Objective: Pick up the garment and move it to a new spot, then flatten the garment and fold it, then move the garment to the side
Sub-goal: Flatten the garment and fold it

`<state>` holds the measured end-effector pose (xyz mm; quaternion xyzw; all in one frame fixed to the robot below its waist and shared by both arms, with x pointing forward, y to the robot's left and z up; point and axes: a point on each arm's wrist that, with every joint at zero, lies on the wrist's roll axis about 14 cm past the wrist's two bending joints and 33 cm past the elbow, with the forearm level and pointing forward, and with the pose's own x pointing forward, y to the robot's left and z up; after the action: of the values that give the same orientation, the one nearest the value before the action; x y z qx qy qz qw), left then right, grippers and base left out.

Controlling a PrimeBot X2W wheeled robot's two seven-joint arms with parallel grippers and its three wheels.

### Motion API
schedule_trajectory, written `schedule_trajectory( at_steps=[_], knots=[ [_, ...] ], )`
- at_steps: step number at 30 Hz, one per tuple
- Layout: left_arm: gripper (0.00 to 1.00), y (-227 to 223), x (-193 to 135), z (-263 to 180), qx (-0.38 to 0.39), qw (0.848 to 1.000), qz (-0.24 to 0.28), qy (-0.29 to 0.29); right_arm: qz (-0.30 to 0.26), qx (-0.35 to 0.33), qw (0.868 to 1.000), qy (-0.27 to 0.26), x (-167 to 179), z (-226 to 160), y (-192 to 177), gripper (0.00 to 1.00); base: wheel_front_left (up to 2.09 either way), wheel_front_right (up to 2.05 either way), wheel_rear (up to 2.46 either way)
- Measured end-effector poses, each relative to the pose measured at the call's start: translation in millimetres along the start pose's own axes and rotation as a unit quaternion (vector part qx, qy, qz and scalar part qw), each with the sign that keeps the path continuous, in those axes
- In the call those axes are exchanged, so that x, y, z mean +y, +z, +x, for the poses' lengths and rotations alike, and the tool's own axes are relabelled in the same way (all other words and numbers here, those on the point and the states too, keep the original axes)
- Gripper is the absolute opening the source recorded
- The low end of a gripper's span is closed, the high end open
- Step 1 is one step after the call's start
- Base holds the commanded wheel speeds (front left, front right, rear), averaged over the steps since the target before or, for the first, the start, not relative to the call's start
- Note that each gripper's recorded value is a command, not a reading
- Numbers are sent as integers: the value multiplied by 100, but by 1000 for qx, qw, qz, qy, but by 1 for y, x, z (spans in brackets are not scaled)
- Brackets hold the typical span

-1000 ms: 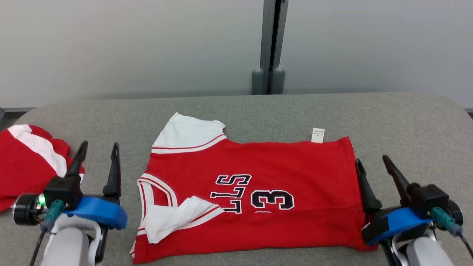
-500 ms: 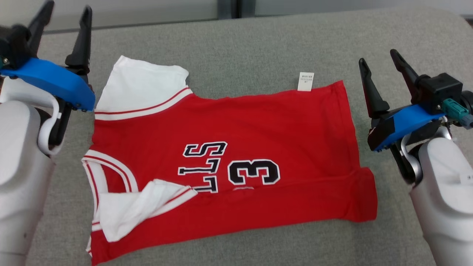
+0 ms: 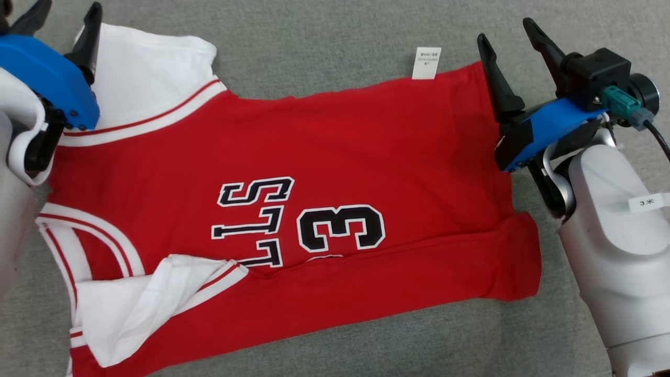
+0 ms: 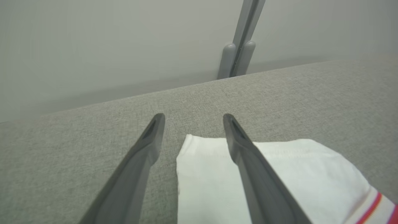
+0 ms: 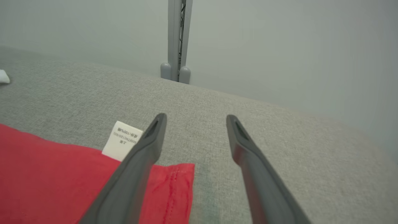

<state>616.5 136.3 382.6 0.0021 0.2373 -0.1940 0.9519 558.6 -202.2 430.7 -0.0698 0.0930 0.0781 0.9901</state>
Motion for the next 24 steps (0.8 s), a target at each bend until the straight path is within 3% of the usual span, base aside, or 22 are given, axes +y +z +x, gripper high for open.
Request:
schedule_trajectory(
  at_steps=[8, 17, 18, 19, 20, 24],
  knots=[
    [100, -44, 6, 14, 64, 998, -11, -1, -1, 15, 1000, 3, 1, 7, -18, 100, 0, 0, 0],
    [100, -49, -7, 20, 85, 995, -45, -18, -6, 18, 1000, 9, 2, 11, -19, 100, 0, 0, 0],
    [50, -49, -7, 20, 87, 995, -44, -19, -6, 21, 1000, 9, 3, 10, -20, 100, 0, 0, 0],
    [21, -49, -8, 20, 88, 995, -42, -20, -6, 24, 1000, 11, 3, 10, -22, 100, 0, 0, 0],
    [0, -49, -8, 20, 88, 995, -40, -20, -5, 29, 1000, 12, 4, 10, -23, 100, 0, 0, 0],
    [0, -45, -9, 18, 81, 996, -40, -21, 3, 51, 999, 17, 8, 9, -31, 100, 0, 0, 0]
  ],
)
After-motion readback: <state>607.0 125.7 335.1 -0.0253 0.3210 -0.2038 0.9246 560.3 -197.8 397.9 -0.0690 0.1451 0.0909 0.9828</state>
